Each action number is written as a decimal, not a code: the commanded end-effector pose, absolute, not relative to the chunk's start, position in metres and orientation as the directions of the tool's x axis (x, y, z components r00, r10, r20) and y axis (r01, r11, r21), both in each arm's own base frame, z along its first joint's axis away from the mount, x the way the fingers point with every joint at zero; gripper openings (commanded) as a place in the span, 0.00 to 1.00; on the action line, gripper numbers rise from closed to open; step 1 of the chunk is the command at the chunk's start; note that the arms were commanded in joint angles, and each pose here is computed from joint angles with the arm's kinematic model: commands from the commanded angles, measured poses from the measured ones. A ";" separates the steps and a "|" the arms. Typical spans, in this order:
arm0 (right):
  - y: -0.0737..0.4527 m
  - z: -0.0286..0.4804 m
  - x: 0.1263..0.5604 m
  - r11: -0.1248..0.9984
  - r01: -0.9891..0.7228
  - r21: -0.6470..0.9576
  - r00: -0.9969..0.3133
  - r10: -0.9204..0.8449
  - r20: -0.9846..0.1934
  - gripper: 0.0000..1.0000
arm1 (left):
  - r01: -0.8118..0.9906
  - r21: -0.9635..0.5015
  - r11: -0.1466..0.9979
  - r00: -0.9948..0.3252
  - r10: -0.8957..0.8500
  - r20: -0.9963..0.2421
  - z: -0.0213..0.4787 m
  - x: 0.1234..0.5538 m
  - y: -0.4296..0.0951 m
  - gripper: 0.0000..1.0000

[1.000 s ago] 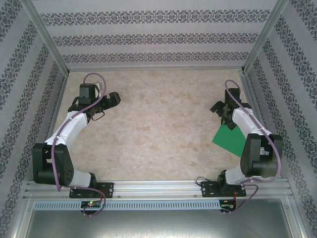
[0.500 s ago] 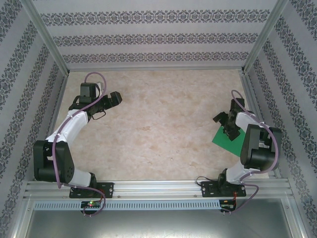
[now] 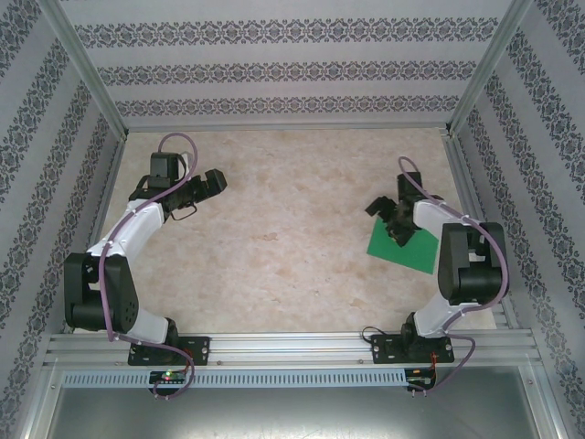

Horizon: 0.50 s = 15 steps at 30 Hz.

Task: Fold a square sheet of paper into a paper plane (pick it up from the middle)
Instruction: Move the square sheet of paper to the center of the table.

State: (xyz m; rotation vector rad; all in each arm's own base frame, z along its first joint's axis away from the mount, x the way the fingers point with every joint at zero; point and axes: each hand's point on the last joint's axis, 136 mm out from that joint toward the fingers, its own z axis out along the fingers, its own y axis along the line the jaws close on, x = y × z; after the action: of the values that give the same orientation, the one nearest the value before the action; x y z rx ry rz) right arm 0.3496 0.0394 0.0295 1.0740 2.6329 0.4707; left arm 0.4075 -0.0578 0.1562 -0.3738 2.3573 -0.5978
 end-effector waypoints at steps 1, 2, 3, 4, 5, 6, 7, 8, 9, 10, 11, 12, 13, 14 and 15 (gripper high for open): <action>0.073 0.029 0.339 0.684 0.622 0.380 -0.729 0.684 -0.038 0.95 | -0.125 -0.523 0.843 -0.735 -0.433 -0.522 0.161 0.410 -0.054 1.00; 0.084 0.031 0.340 0.698 0.603 0.386 -0.745 0.666 -0.039 0.95 | -0.124 -0.524 0.843 -0.734 -0.433 -0.523 0.162 0.410 -0.055 1.00; 0.093 0.032 0.341 0.710 0.587 0.390 -0.761 0.648 -0.034 0.95 | -0.123 -0.524 0.843 -0.735 -0.432 -0.523 0.161 0.410 -0.055 1.00; 0.103 0.031 0.340 0.723 0.574 0.384 -0.776 0.630 -0.025 0.95 | -0.124 -0.525 0.842 -0.734 -0.434 -0.522 0.162 0.411 -0.054 1.00; 0.112 0.028 0.338 0.733 0.564 0.380 -0.788 0.615 -0.019 0.95 | -0.124 -0.525 0.842 -0.735 -0.433 -0.521 0.161 0.410 -0.055 1.00; 0.120 0.026 0.338 0.738 0.556 0.383 -0.795 0.606 -0.013 0.95 | -0.124 -0.526 0.842 -0.736 -0.433 -0.520 0.161 0.410 -0.055 1.00; 0.130 0.023 0.337 0.742 0.547 0.388 -0.804 0.594 -0.003 0.95 | -0.124 -0.526 0.841 -0.736 -0.433 -0.520 0.161 0.410 -0.055 1.00; 0.139 0.019 0.335 0.745 0.541 0.390 -0.811 0.585 0.009 0.95 | -0.126 -0.526 0.841 -0.737 -0.435 -0.518 0.161 0.410 -0.055 1.00; 0.145 0.016 0.334 0.746 0.543 0.386 -0.813 0.582 0.019 0.95 | -0.125 -0.527 0.841 -0.737 -0.434 -0.518 0.161 0.410 -0.055 1.00; 0.153 0.013 0.333 0.750 0.537 0.386 -0.818 0.575 0.021 0.95 | -0.125 -0.527 0.840 -0.737 -0.434 -0.518 0.161 0.410 -0.055 1.00; 0.161 0.010 0.332 0.754 0.530 0.389 -0.824 0.566 0.025 0.95 | -0.126 -0.528 0.840 -0.738 -0.435 -0.516 0.160 0.410 -0.055 1.00; 0.168 0.008 0.332 0.757 0.525 0.389 -0.829 0.559 0.031 0.95 | -0.124 -0.530 0.839 -0.738 -0.435 -0.516 0.160 0.410 -0.056 1.00; 0.175 0.006 0.332 0.759 0.521 0.391 -0.832 0.553 0.037 0.95 | -0.126 -0.531 0.838 -0.739 -0.436 -0.513 0.160 0.409 -0.056 1.00; 0.183 0.006 0.334 0.758 0.515 0.400 -0.836 0.547 0.040 0.95 | -0.127 -0.533 0.836 -0.740 -0.438 -0.511 0.160 0.409 -0.056 1.00; 0.191 0.006 0.335 0.759 0.507 0.410 -0.841 0.539 0.043 0.95 | -0.127 -0.534 0.836 -0.741 -0.438 -0.509 0.159 0.409 -0.056 1.00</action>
State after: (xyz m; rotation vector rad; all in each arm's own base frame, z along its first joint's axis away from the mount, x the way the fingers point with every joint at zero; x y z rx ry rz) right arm 0.3493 0.1710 0.0294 0.8016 2.7932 0.6151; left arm 0.4073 -0.0588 0.1547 -0.3812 2.3640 -0.6075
